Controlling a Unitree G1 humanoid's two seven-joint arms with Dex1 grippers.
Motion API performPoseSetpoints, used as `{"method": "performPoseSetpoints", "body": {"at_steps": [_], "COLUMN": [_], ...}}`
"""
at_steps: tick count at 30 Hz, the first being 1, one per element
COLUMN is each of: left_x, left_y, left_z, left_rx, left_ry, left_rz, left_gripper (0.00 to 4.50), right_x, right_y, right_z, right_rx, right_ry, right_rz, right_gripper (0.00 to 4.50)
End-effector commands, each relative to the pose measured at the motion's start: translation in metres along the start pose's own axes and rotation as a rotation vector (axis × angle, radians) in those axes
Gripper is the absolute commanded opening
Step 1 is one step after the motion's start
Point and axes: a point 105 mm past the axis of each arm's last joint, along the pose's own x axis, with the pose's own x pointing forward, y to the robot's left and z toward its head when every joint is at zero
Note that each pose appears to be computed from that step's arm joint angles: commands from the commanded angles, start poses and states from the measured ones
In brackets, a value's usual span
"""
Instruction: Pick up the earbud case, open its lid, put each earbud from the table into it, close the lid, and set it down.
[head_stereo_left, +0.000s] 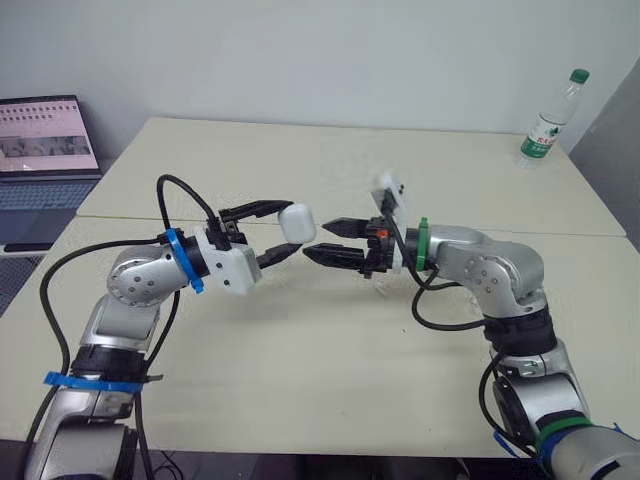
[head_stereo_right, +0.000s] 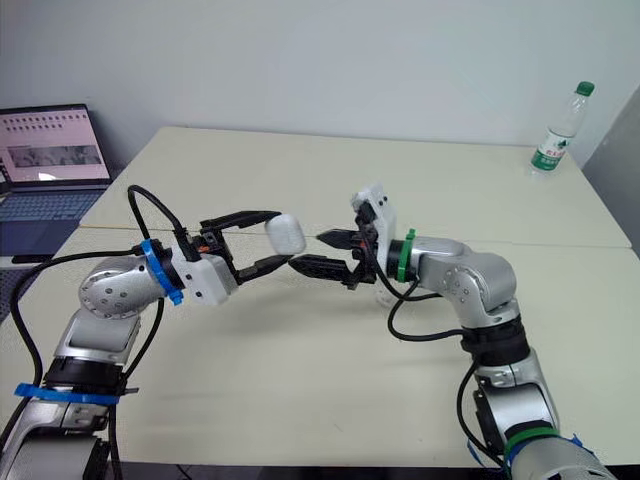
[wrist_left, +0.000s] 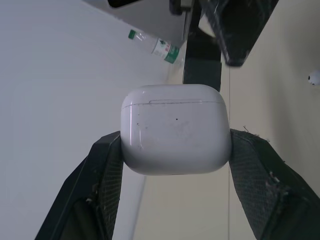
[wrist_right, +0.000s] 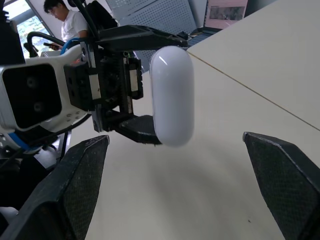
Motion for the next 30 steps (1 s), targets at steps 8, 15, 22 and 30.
{"method": "performPoseSetpoints", "body": {"at_steps": [8,15,22,30], "left_x": [0.003,0.002,0.001,0.003], "left_y": [0.005,0.006,0.008,0.007], "left_z": [0.005,0.006,0.005,0.006], "left_rx": [0.116,0.128,0.125,0.119], "left_ry": [-0.069,-0.071,-0.065,-0.069], "left_rz": [0.027,0.048,0.068,0.072], "left_gripper": [2.75,2.75,2.75,2.75], "right_x": [0.013,0.014,0.014,0.015], "right_y": [0.011,0.01,0.008,0.007], "right_z": [0.019,0.016,0.011,0.01], "right_rx": [0.061,0.063,0.061,0.061], "right_ry": [-0.061,-0.041,-0.024,-0.022], "right_rz": [0.028,0.028,0.014,0.012], "right_gripper": [4.5,3.22,0.94,0.93]}}
